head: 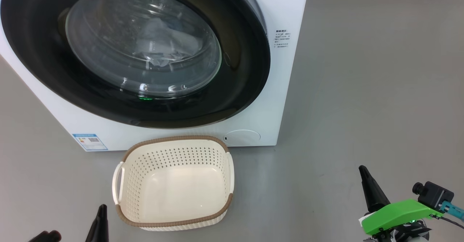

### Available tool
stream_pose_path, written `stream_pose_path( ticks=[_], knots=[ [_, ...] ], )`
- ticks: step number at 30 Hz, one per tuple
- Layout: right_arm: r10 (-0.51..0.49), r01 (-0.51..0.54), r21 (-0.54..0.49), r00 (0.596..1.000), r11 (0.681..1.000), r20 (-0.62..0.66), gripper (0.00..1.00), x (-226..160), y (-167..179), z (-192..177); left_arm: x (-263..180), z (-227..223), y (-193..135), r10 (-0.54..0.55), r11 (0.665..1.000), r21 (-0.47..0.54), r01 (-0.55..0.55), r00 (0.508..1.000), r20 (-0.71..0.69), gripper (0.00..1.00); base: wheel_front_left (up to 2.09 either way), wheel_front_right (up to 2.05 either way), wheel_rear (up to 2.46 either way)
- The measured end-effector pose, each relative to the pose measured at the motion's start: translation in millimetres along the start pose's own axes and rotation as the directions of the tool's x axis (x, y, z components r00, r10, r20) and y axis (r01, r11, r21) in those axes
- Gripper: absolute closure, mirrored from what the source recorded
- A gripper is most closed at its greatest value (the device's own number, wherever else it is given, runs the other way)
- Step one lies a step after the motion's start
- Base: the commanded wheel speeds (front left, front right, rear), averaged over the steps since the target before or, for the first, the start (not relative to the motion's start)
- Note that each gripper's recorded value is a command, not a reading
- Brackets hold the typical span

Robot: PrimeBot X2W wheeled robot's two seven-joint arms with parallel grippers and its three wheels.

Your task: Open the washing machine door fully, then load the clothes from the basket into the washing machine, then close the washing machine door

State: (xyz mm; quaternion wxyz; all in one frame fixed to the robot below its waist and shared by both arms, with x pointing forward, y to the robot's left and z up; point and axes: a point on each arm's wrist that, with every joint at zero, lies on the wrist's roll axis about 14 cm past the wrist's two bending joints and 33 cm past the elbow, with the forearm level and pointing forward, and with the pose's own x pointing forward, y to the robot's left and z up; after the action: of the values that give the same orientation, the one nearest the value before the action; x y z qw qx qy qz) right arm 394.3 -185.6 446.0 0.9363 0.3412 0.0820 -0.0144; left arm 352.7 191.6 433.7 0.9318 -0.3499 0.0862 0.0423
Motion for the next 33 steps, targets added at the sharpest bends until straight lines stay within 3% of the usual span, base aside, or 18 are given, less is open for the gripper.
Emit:
stream_pose_path(
  ticks=[16, 33],
  knots=[
    [-0.009, 0.006, 0.162, 1.000, 0.987, 0.022, 1.00, -1.2, 1.5, 9.9, 2.0, 4.5, -1.3, 0.008, 0.986, -0.164, -0.008, 1.000, 0.001, 1.00, 0.00, 0.00, 0.00],
    [-0.019, 0.007, 0.341, 0.999, 0.940, 0.032, 1.00, -6.4, 0.6, 15.5, 5.3, 9.5, -7.5, -0.003, 0.945, -0.327, 0.004, 1.000, 0.003, 1.00, 0.00, 0.00, 0.00]
  ],
)
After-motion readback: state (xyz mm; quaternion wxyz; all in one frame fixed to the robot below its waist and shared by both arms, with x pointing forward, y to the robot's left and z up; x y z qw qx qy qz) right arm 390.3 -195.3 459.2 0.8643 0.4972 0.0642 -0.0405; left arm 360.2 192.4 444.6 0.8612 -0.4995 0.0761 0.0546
